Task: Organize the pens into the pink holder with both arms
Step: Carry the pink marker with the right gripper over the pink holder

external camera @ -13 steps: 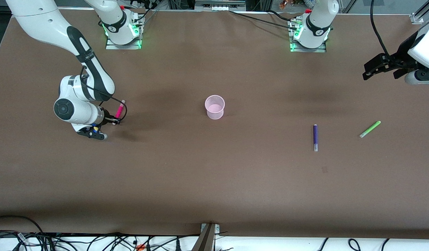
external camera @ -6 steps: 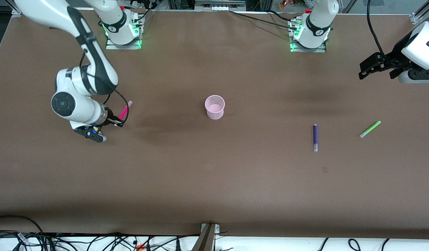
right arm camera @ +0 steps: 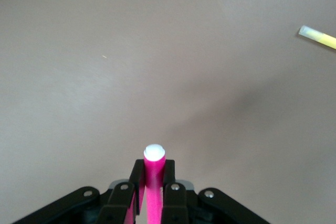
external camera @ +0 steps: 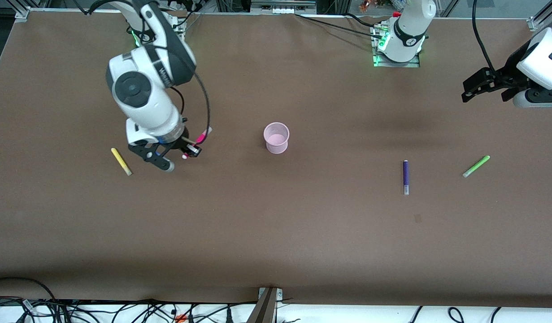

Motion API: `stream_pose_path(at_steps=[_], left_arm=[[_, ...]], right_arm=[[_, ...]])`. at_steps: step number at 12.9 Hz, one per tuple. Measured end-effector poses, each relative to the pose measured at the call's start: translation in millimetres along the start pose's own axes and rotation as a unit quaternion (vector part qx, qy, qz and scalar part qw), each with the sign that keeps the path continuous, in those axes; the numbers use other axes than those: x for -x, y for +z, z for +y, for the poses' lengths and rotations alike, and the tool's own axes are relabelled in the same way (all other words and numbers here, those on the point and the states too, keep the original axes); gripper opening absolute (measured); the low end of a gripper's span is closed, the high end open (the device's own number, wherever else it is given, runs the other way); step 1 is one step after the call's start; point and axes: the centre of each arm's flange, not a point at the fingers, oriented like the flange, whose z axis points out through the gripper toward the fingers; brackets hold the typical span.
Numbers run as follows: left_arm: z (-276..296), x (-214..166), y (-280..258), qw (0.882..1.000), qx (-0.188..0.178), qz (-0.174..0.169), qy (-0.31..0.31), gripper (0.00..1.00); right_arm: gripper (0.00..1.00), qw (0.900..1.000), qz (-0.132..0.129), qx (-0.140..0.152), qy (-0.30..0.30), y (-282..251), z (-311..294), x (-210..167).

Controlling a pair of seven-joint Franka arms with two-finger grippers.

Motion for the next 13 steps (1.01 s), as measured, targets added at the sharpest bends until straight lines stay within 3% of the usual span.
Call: stream_pose_path(at_steps=[3,7,13], left_arm=[[0.0,0.0,0.0,1.000,0.000,0.000,0.000,1.00],[-0.7,-0.1,0.0,1.000,0.000,0.000,-0.001,1.00],[-1.4,-0.2,0.0,1.000,0.000,0.000,-0.001,1.00]], right_arm=[[0.18,0.997,0.055,-0.008,0.052,-13.4,-40.7,52.8],[0.18,0.985,0.080,-0.071,0.134,-9.0,-82.2,108.3],[0.18,0.966,0.170,-0.083,0.177,29.0,-110.1,170.3]])
